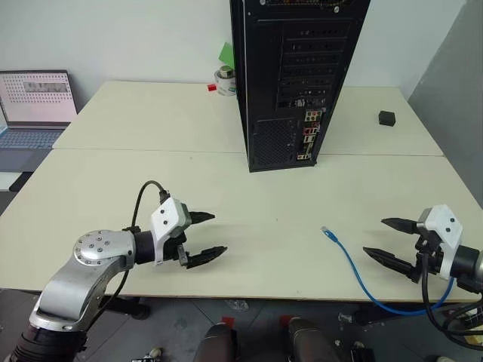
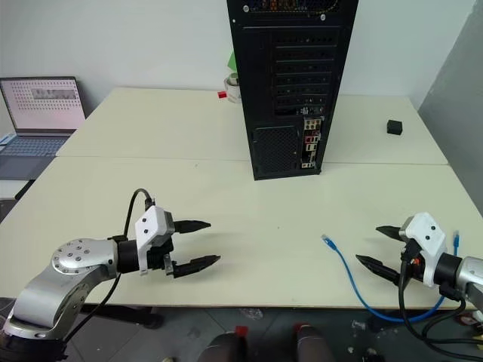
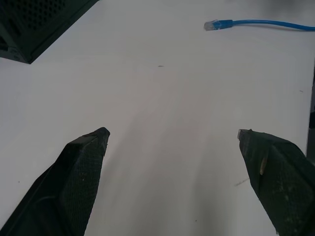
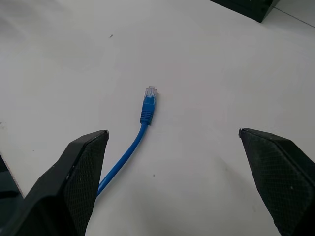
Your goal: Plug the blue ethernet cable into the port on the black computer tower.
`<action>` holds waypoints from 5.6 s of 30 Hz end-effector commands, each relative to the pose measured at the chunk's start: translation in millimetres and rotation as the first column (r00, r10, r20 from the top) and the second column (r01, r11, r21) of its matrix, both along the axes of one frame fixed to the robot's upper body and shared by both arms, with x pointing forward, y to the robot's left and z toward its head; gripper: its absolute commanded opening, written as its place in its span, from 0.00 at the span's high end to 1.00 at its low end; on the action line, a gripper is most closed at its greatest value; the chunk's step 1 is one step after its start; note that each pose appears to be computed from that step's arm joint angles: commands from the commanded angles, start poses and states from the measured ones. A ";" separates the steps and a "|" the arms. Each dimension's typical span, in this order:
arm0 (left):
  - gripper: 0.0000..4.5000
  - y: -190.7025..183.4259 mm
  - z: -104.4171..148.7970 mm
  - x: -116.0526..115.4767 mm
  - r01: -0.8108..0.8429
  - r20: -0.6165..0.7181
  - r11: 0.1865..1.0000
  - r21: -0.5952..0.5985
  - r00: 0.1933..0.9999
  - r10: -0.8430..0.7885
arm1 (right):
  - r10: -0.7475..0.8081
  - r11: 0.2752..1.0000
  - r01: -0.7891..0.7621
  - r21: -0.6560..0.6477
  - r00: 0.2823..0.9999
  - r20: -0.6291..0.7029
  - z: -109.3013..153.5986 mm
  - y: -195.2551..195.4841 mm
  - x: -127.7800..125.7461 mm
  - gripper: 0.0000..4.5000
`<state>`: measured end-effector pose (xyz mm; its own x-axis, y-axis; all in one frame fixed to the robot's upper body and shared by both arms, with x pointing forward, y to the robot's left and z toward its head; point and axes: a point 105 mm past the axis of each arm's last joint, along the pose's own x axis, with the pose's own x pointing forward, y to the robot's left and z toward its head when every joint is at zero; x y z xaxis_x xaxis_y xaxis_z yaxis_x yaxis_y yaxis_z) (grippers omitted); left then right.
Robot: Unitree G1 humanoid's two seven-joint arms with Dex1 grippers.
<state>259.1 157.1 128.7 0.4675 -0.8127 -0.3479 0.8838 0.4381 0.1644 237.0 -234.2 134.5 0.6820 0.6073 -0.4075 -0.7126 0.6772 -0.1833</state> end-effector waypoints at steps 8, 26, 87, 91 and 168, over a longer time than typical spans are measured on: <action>0.01 -9.2 12.5 -3.2 0.065 0.044 0.998 -0.002 0.997 -0.065 | 0.001 1.000 -0.001 -0.012 1.000 0.019 8.1 2.4 -2.6 0.00; 0.01 -48.4 8.2 2.8 0.276 0.026 0.961 -0.007 0.961 -0.276 | -0.087 0.995 0.086 0.043 0.996 0.016 -32.4 41.7 12.3 0.00; 0.57 -83.2 -20.8 24.8 0.450 0.020 0.890 0.071 0.891 -0.453 | 0.529 0.846 -0.524 -0.099 0.848 0.036 -15.8 166.1 27.1 1.00; 0.74 -85.3 -22.1 26.9 0.443 0.030 0.894 0.074 0.895 -0.446 | 0.533 0.844 -0.527 -0.100 0.845 0.042 -13.7 168.1 26.8 1.00; 0.75 -68.1 19.4 32.3 0.246 0.892 0.905 0.347 0.212 -0.399 | 0.414 0.800 -0.336 0.498 0.909 -0.050 36.0 180.9 48.1 1.00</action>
